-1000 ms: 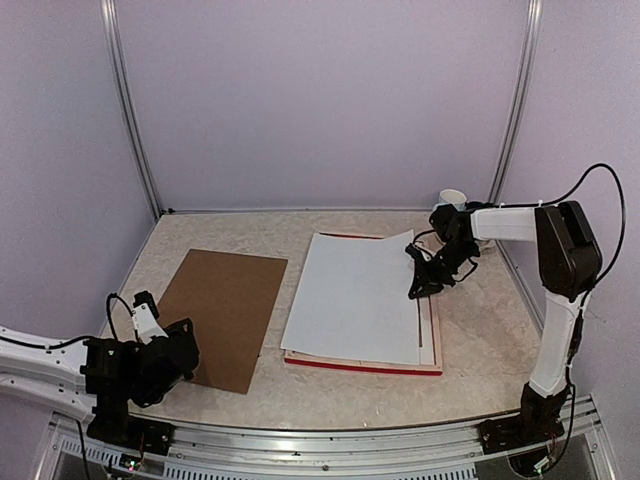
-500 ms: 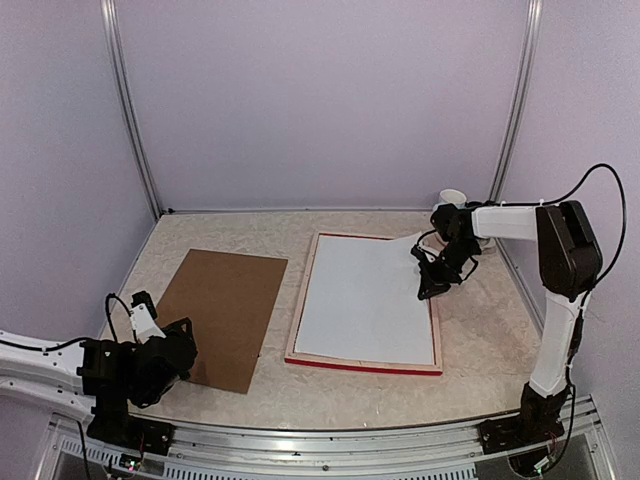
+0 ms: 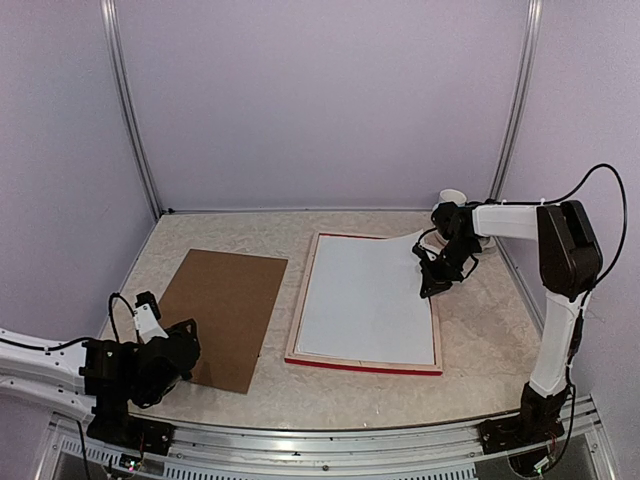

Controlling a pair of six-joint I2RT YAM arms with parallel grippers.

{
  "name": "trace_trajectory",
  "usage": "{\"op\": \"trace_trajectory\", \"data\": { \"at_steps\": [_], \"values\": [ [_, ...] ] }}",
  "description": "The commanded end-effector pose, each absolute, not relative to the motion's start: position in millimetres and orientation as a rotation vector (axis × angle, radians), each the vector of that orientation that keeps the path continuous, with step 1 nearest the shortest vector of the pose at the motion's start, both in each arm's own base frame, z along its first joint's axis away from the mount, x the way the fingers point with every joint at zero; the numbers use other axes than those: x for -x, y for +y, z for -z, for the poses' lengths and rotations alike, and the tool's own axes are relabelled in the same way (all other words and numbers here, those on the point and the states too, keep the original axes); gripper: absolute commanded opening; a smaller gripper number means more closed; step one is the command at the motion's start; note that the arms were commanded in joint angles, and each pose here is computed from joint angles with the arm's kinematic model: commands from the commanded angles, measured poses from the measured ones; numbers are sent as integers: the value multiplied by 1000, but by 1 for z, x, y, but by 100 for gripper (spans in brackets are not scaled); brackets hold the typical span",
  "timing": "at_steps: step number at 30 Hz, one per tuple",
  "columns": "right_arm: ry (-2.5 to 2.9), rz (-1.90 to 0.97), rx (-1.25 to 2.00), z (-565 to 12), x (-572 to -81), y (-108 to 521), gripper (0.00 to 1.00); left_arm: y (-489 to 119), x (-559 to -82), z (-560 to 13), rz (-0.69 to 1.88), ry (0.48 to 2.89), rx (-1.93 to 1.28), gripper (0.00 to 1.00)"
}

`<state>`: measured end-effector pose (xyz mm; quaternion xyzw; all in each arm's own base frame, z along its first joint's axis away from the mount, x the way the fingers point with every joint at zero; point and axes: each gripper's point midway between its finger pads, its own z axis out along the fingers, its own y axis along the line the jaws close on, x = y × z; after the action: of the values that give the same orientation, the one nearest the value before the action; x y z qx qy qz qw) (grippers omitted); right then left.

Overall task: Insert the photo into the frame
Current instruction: Place the photo on the mat board.

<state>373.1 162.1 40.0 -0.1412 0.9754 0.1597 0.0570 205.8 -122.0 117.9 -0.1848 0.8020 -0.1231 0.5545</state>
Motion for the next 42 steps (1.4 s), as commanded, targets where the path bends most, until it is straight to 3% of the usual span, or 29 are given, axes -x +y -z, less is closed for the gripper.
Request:
{"op": "trace_trajectory", "data": {
  "at_steps": [1,17,29,37,42],
  "values": [
    [2955,-448,413,-42,-380,155,0,-126,-205,-117,299,1900,419,41],
    [2909,-470,415,-53,-390,167,15,-132,-206,-113,296,1916,407,43],
    [2902,-235,366,-71,-392,141,31,-132,-205,-111,293,1924,406,45],
    [2802,-109,314,-109,-401,128,64,-133,-206,-111,285,1926,398,53],
    [2696,-191,348,-139,-400,152,77,-134,-206,-113,264,1929,386,69]
  ]
}}
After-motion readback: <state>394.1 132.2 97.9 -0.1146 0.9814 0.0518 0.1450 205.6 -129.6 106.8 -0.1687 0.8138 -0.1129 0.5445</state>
